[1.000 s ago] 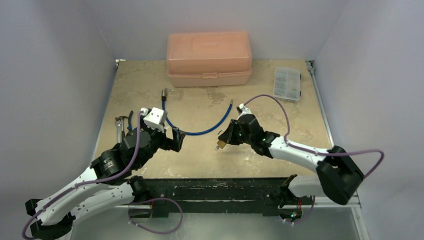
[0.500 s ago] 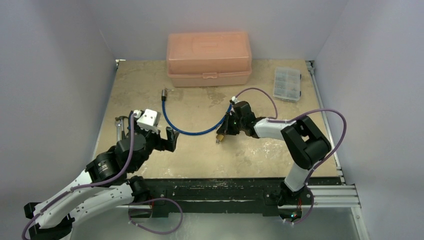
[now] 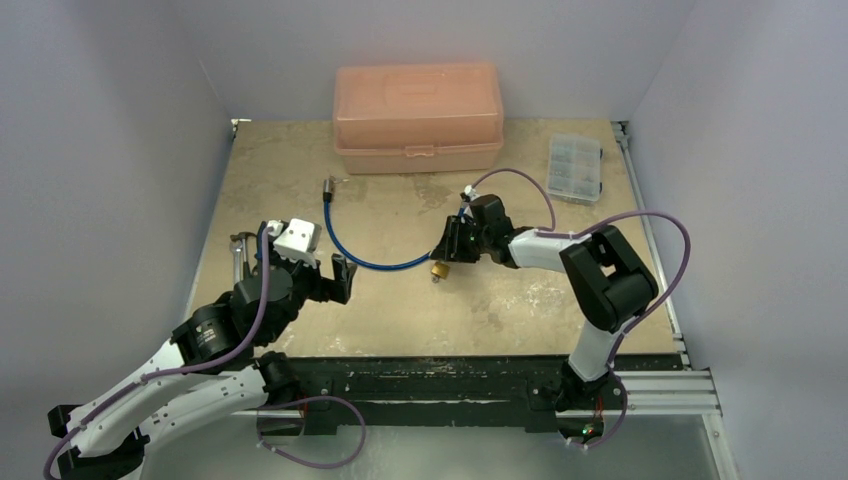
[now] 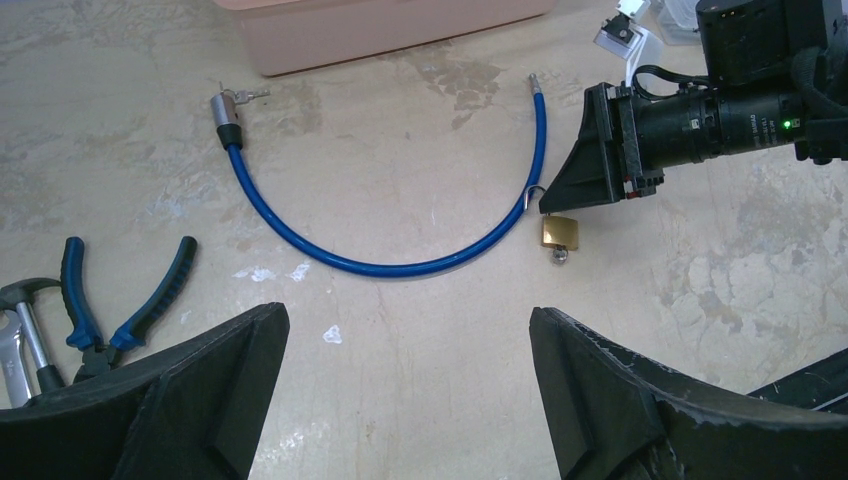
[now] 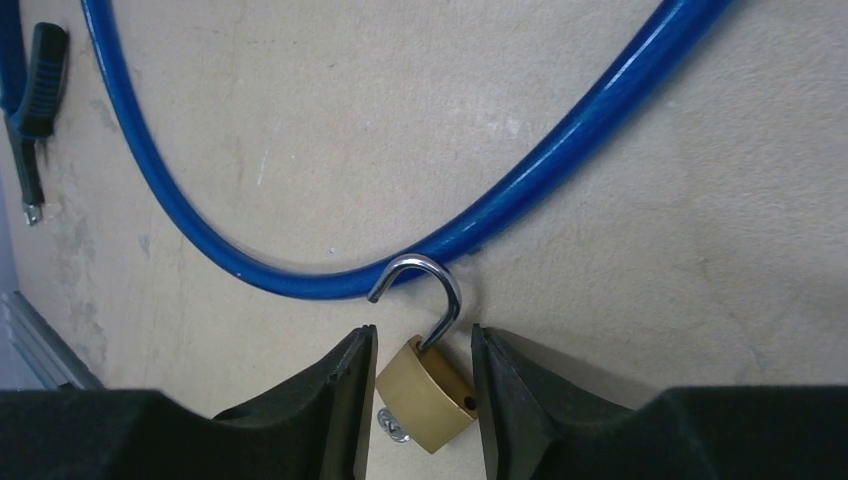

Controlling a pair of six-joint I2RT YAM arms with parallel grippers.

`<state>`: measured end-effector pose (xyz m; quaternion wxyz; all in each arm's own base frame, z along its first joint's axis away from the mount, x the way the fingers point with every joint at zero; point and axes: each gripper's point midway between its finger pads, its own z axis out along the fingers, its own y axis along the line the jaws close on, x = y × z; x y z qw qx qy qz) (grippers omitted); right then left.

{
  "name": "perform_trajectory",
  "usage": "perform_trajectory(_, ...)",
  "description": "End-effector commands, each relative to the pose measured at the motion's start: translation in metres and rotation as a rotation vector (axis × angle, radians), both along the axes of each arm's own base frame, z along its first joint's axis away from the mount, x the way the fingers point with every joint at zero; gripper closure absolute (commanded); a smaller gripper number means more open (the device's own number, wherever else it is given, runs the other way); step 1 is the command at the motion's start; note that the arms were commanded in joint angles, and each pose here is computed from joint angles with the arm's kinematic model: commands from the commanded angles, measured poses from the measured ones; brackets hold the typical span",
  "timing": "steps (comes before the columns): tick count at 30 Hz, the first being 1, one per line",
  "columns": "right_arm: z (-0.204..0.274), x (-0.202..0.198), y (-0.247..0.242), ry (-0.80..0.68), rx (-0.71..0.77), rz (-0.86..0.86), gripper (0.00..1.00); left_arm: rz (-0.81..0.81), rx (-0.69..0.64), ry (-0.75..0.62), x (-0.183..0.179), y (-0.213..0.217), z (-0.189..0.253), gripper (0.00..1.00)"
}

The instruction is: Unlock with the key

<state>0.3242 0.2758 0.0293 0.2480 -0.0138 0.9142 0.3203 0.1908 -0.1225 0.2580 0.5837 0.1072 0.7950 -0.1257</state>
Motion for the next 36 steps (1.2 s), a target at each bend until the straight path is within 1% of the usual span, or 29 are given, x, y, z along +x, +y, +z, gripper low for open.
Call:
perform_trajectory(1, -0.006, -0.002, -0.023, -0.003, -0.106, -0.042, 0.54, 0.015, -0.004, -0.014, 0.001, 0.003, 0.004, 0.02)
perform_trajectory(7, 0.002, -0.009, -0.039, -0.006, -0.158, -0.076, 0.54, 0.014, -0.003, -0.013, 0.001, 0.003, 0.003, 0.02)
perform_trajectory(10, 0.023, -0.013, -0.048, -0.064, -0.164, -0.092, 0.51, 0.012, -0.001, -0.012, 0.001, 0.003, 0.003, 0.02)
perform_trajectory(11, 0.033, -0.014, -0.05, -0.093, -0.156, -0.091, 0.46, 0.012, -0.002, -0.013, 0.001, 0.003, 0.003, 0.02)
perform_trajectory(12, 0.043, -0.015, -0.051, -0.121, -0.149, -0.083, 0.38, 0.011, -0.002, -0.013, 0.001, 0.003, 0.003, 0.02)
perform_trajectory(14, 0.066, -0.018, -0.055, -0.179, -0.14, -0.076, 0.17, 0.008, -0.003, -0.013, 0.001, 0.002, 0.003, 0.02)
perform_trajectory(15, 0.079, -0.017, -0.059, -0.212, -0.142, -0.088, 0.04, 0.006, -0.003, -0.013, 0.001, 0.002, 0.004, 0.02)
perform_trajectory(16, 0.092, -0.016, -0.063, -0.244, -0.143, -0.104, 0.02, 0.004, -0.004, -0.013, 0.001, 0.002, 0.004, 0.02)
perform_trajectory(20, 0.154, -0.017, -0.071, -0.386, -0.087, -0.142, 0.01, -0.002, -0.007, -0.014, 0.0, 0.001, 0.004, 0.02)
perform_trajectory(22, 0.191, -0.019, -0.074, -0.463, -0.033, -0.164, 0.01, -0.003, -0.008, -0.015, 0.0, 0.001, 0.004, 0.02)
perform_trajectory(28, 0.275, -0.032, -0.082, -0.656, 0.12, -0.216, 0.01, -0.008, -0.018, -0.02, -0.001, 0.001, 0.006, 0.02)
perform_trajectory(31, 0.306, -0.048, -0.089, -0.763, 0.192, -0.215, 0.01, -0.011, -0.02, -0.02, -0.002, 0.001, 0.006, 0.02)
perform_trajectory(34, 0.32, -0.062, -0.097, -0.846, 0.247, -0.229, 0.01, -0.012, -0.022, -0.021, -0.002, 0.001, 0.006, 0.02)
perform_trajectory(36, 0.32, -0.067, -0.105, -0.871, 0.274, -0.264, 0.01, -0.015, -0.024, -0.021, -0.002, 0.001, 0.006, 0.02)
